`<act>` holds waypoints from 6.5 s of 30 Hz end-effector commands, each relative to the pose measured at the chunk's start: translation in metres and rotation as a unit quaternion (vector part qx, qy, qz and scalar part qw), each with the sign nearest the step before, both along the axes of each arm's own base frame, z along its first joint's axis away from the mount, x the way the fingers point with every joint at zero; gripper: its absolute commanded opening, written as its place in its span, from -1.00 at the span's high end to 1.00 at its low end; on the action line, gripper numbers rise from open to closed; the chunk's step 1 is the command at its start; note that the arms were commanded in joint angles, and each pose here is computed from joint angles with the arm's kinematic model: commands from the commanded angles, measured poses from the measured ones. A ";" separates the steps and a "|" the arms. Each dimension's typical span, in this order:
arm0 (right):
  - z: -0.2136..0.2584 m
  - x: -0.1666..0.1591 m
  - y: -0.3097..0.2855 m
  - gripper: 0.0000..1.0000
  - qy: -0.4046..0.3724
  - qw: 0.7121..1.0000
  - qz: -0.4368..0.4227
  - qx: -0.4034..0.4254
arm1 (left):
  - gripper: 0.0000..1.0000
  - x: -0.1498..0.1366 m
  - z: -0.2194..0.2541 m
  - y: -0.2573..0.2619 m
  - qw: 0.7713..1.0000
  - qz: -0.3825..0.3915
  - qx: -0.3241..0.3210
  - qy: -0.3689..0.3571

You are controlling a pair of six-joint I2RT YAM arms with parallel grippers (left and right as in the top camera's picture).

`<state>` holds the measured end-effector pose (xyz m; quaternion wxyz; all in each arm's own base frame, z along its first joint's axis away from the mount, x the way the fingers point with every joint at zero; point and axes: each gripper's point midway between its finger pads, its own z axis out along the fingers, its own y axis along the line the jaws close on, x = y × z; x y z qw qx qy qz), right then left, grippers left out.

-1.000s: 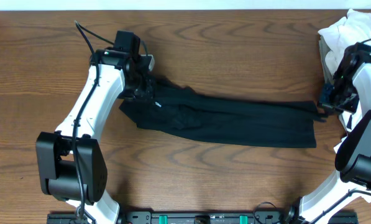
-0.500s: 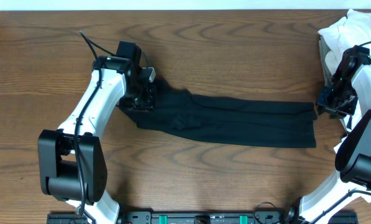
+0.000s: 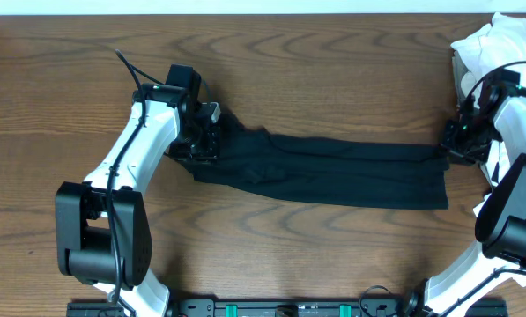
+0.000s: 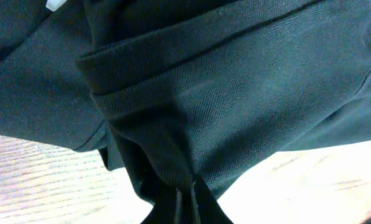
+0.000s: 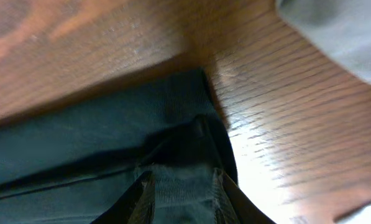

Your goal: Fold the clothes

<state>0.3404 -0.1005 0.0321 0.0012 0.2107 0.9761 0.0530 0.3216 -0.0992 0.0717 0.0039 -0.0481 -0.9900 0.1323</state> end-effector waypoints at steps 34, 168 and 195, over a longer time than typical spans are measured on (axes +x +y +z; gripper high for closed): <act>-0.009 -0.054 0.008 0.31 0.088 0.995 -0.013 0.040 | 0.88 0.008 0.009 0.019 0.998 0.015 0.048 -0.026; -0.049 -0.047 0.031 0.97 -0.040 0.978 -0.072 0.192 | 0.83 -0.003 -0.117 0.038 0.989 0.061 0.102 0.083; 0.101 0.021 0.032 0.97 -0.073 0.993 0.016 0.087 | 0.06 0.029 0.015 0.020 0.994 0.069 0.031 -0.075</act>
